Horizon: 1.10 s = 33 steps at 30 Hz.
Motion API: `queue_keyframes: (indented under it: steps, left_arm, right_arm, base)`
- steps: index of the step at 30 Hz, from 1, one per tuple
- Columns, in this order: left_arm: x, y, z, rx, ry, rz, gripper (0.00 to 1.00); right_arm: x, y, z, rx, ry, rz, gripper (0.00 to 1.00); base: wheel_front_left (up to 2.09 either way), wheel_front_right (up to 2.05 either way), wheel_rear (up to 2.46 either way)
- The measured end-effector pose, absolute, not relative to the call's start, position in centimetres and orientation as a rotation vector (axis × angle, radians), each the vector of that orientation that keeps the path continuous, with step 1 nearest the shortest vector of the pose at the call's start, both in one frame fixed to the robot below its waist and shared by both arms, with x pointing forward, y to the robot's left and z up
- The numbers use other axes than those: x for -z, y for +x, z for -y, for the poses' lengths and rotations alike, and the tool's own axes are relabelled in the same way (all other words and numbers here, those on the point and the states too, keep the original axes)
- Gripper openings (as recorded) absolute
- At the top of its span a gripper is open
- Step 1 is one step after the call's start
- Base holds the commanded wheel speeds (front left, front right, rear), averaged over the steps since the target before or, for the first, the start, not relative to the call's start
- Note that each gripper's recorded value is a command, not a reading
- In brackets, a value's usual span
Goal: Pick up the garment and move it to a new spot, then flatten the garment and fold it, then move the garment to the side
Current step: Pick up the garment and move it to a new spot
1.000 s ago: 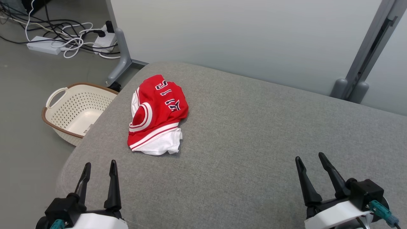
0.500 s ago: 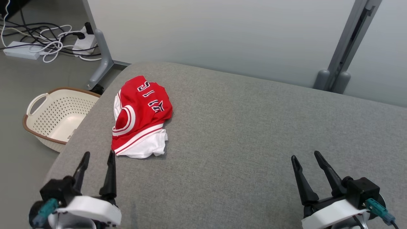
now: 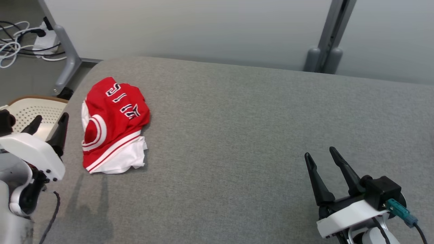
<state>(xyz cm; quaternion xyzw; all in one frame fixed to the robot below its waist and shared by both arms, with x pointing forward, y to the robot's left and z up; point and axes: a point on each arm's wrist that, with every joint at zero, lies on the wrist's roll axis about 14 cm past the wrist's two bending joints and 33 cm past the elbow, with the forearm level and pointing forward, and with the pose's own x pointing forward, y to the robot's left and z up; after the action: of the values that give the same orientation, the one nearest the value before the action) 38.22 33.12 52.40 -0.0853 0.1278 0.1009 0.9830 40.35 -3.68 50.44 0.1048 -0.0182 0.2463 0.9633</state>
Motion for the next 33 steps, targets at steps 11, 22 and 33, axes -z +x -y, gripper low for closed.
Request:
queue_keyframes:
  steps: [11,22,33]
  left_arm:
    - [-47.4,44.0,-32.7,-0.134,-0.251,-0.563,1.0]
    - [-41.4,46.6,-33.0,-0.172,-0.291,-0.793,1.0]
    - [-37.5,46.2,-31.4,-0.149,-0.312,-0.948,0.0]
  right_arm:
    - [-49.9,41.8,7.9,-0.384,0.217,0.038,1.0]
    - [-48.3,42.7,11.4,-0.285,0.208,0.006,1.0]
    - [-47.3,42.9,12.7,-0.241,0.211,-0.016,1.0]
  base:
    - [0.0,0.0,0.0]
    - [0.0,0.0,0.0]
    - [0.0,0.0,0.0]
